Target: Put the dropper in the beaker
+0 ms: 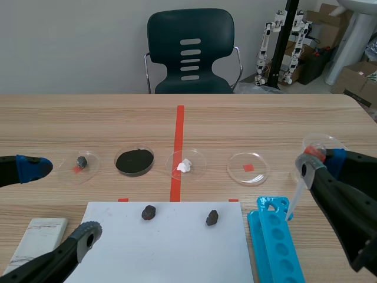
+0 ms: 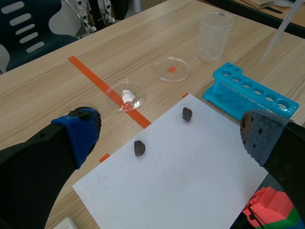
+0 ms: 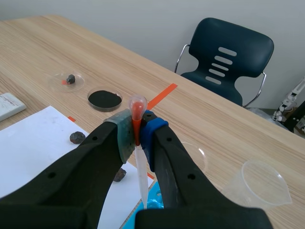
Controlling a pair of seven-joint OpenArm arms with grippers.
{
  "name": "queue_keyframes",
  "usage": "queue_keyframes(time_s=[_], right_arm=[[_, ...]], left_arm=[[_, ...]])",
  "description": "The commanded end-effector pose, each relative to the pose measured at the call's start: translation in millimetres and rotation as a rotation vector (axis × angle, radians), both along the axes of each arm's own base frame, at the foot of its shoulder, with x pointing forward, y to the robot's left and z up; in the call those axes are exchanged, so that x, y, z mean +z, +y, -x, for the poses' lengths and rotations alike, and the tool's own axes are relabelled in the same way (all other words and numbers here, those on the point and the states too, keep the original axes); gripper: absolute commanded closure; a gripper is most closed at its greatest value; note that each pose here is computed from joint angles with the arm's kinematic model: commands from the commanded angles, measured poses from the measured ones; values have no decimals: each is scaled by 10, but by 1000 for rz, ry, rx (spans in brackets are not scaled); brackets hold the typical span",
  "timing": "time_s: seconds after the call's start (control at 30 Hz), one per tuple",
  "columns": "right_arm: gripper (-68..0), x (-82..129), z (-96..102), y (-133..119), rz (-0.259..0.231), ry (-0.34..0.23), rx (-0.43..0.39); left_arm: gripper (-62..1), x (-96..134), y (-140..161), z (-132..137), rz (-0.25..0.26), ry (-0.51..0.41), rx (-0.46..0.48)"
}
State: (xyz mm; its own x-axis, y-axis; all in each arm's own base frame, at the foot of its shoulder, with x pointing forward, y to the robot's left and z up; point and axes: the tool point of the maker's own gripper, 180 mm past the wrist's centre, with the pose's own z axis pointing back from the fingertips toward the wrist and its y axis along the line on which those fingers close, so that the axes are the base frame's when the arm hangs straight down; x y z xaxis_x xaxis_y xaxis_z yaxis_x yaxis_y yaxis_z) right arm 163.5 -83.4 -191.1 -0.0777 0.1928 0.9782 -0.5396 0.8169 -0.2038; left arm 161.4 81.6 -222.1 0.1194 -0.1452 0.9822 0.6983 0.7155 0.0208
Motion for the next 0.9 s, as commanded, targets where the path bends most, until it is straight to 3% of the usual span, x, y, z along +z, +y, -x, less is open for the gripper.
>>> queue_keyframes(time_s=[0.0,0.33,0.87], right_arm=[[-11,77,-20,6,-14,-29,3],[-11,167,-143,3,-7,-84,1],[-11,127,-253,-30,27,-71,-25]], left_arm=[[-615,68,-20,-8,25,-16,0],[-615,68,-20,-8,25,-16,0],[-615,68,-20,-8,25,-16,0]])
